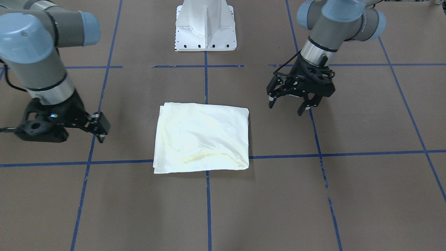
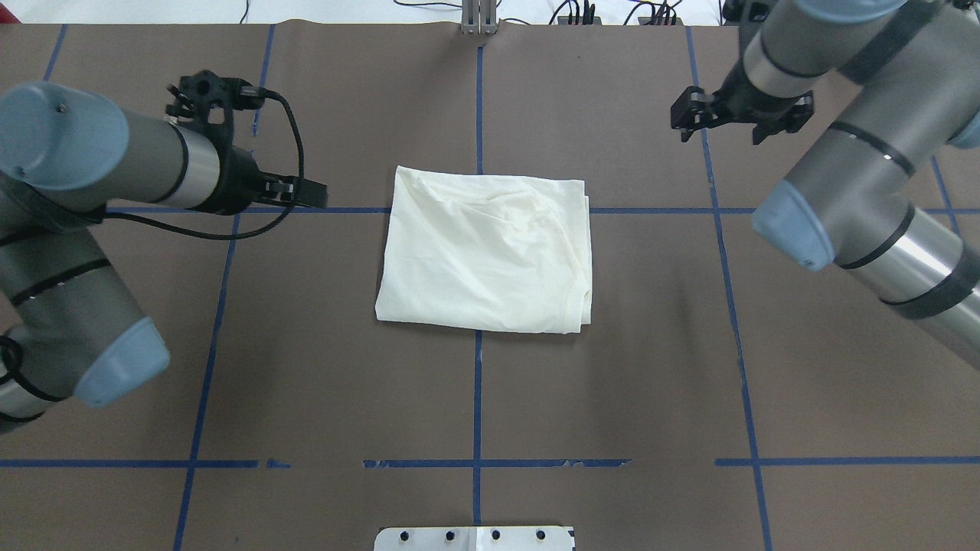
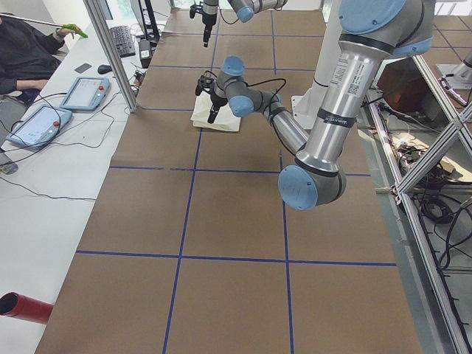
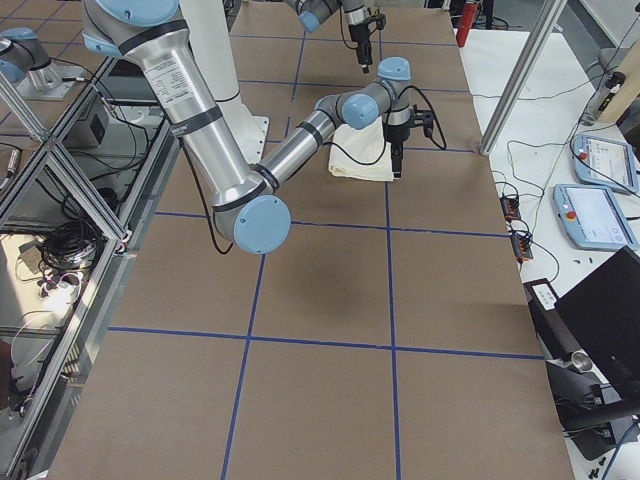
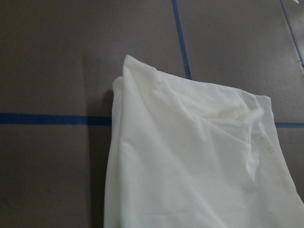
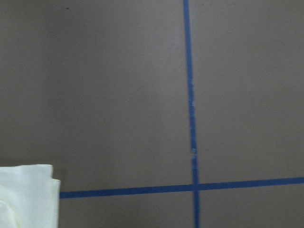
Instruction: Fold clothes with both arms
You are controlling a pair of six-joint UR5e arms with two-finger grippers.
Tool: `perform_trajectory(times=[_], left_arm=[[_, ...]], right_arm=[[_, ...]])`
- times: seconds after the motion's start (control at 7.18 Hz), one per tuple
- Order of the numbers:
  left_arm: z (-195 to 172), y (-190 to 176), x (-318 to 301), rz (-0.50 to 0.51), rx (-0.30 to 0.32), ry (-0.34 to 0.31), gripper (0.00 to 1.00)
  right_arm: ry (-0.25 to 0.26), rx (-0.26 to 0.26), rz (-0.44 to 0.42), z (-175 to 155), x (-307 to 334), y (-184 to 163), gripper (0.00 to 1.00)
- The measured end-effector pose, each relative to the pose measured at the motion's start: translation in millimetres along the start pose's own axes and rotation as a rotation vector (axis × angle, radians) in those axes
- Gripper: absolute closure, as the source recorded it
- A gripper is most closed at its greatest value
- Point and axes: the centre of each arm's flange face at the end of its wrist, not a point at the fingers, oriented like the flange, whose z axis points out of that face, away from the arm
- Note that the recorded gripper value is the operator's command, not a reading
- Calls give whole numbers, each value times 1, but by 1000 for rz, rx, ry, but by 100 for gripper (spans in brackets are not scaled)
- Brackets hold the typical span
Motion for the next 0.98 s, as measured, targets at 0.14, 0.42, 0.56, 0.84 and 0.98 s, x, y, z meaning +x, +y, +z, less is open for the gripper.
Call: perform_trajectory(times=[0.14,0.42,0.56,0.84,0.98], left_arm=[[-33,-11,-62,125,-15,-109,0],[-94,-8,-218,280,-100,-212,0],[-119,6,-294,231,-142,-200,0],[-118,70,-402,42,-251,-170,0],[-111,90,-433,-18,-284,-173,0]], right_arm=[[8,-27,-79,-16,71,-10,0],[-2,-61,-176,-39,218,-7,0],[-15,-84,-181,-38,275,9,0],[-25,-171,-103,-5,361,78,0],[-19,-190,-62,6,395,114,0]])
